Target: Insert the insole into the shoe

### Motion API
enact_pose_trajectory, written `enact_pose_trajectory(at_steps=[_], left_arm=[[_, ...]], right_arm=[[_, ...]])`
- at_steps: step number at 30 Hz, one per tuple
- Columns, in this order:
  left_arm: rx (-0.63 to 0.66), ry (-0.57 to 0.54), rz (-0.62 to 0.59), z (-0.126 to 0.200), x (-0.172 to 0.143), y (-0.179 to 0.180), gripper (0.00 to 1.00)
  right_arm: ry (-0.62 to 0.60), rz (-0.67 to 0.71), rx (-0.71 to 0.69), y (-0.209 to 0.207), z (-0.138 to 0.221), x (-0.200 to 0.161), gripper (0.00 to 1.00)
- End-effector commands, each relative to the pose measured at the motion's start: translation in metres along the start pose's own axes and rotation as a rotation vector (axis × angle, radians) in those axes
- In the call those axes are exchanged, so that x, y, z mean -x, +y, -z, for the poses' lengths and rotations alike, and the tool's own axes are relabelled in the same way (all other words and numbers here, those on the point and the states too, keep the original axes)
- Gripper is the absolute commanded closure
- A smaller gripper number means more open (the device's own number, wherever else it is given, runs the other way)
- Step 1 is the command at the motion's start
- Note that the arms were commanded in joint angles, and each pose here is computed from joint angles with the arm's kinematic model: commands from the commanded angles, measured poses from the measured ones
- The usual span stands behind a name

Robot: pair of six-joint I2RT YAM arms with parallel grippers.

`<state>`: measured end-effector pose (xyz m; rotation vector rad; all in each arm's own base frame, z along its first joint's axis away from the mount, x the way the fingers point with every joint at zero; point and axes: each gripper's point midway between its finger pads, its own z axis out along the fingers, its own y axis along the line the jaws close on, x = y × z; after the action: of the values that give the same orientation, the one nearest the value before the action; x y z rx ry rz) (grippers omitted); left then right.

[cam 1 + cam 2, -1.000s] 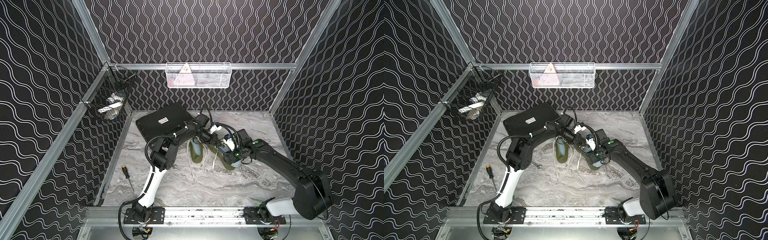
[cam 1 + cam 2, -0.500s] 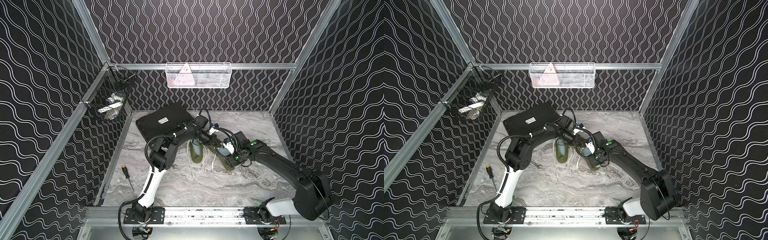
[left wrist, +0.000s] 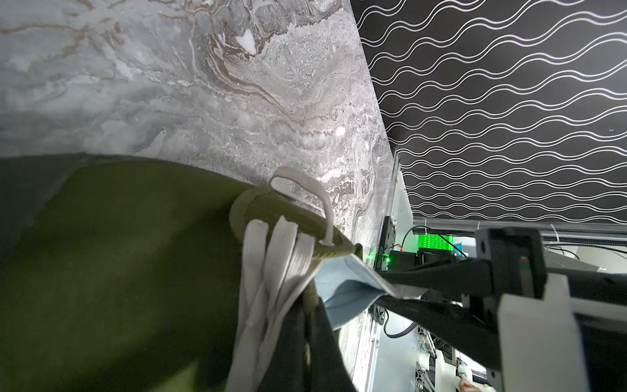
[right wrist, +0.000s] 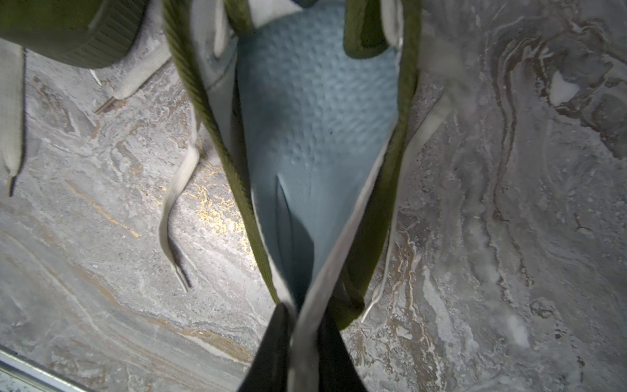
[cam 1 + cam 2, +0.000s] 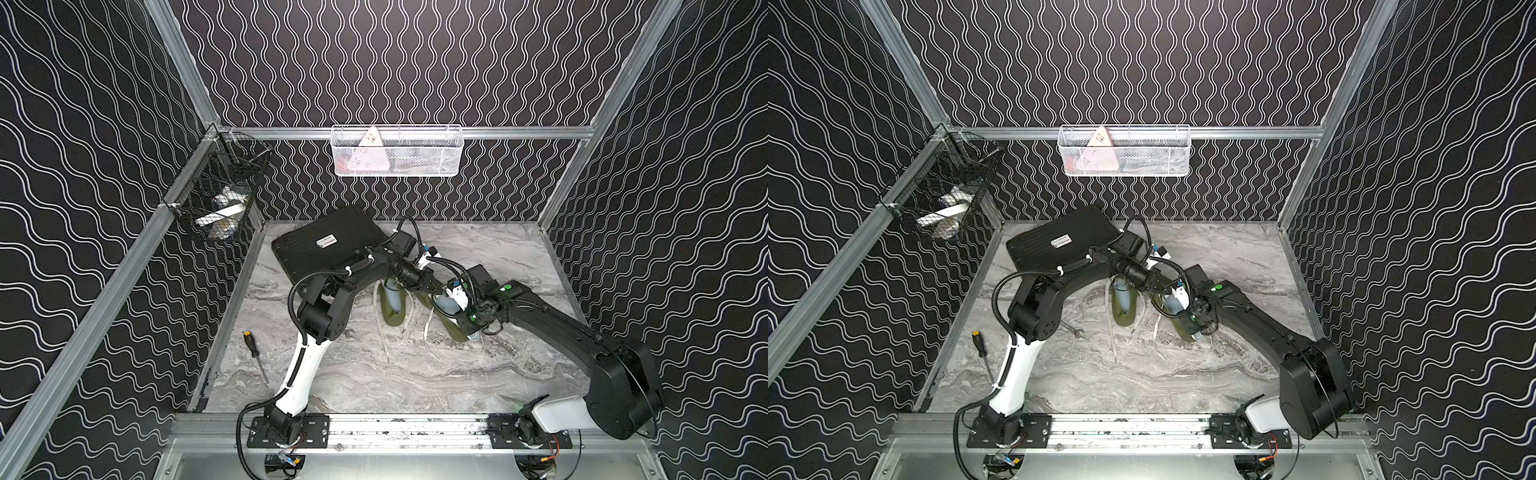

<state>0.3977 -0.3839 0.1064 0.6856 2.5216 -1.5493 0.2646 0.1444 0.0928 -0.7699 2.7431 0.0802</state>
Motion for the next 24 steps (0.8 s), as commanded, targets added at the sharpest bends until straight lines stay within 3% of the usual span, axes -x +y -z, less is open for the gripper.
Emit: enact_pose_trajectory(at_steps=[1,13,24], left_arm=[[-0.057,-0.016,-0.027,0.003,0.006,-0.016,1.0],[-0.061,0.0,-0.031,0.004,0.001,-0.017,1.0],[-0.108,-0.008,-0.027,0.003,-0.001,-0.023,1.0]], right_arm=[[-0.03,-0.002,0.008,0.001,-0.002,0.007,0.9],[-0.084,-0.02,0.06,0.005,-0.005,0.007,1.0],[-0.142,-0.007,0.135,0.009,-0.004,0.015,1.0]])
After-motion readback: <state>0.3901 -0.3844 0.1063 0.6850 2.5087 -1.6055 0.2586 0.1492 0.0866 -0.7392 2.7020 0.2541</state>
